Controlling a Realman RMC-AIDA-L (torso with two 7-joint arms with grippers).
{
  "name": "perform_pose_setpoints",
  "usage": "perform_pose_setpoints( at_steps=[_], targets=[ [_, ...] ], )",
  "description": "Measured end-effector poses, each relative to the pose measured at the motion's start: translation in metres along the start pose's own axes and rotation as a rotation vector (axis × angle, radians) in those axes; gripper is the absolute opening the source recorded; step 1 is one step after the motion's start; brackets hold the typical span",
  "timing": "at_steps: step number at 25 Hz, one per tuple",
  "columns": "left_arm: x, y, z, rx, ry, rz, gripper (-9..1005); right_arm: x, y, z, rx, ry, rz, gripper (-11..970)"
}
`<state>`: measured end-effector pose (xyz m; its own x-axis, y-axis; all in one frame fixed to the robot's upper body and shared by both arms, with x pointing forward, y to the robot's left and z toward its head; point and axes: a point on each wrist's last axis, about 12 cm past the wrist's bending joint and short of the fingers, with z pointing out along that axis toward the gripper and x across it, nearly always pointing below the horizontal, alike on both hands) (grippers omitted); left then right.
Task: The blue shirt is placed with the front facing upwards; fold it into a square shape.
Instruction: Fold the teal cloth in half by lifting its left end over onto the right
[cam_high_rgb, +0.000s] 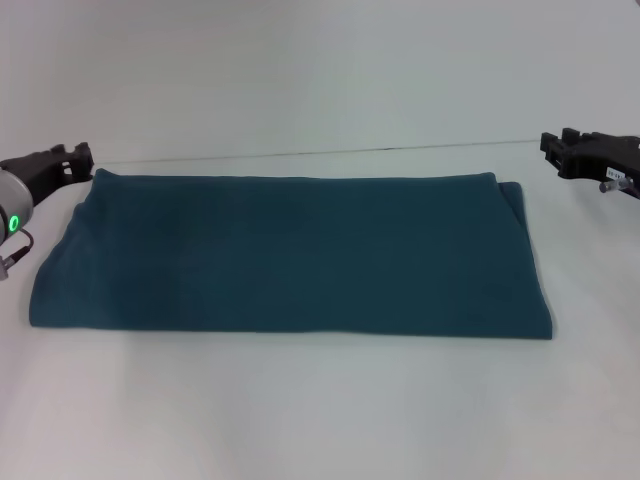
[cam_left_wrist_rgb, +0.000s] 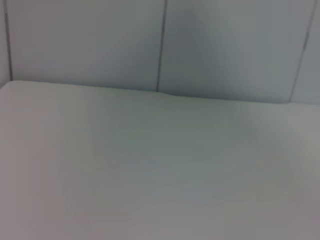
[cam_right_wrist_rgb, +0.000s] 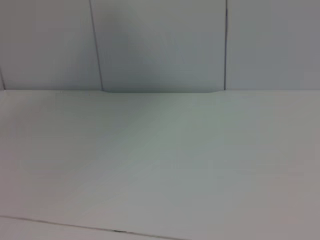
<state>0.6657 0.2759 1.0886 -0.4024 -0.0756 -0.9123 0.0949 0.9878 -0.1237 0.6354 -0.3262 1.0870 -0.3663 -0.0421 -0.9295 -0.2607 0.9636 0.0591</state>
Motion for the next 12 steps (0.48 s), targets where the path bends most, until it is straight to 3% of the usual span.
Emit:
perform_pose_setpoints(
  at_steps=[2,12],
  targets=[
    [-0.0006,0.0017,-0.0001,-0.014,-0.007,-0.022,246,0.0002,0.0005,0.0014,0.007,0.004,0.002,306],
    [0.0025,0.0065,-0.0029,-0.021,-0.009,-0.028,450,0.0042,0.0014,-0.0004,-0.004,0.005,0.02,531]
  ],
)
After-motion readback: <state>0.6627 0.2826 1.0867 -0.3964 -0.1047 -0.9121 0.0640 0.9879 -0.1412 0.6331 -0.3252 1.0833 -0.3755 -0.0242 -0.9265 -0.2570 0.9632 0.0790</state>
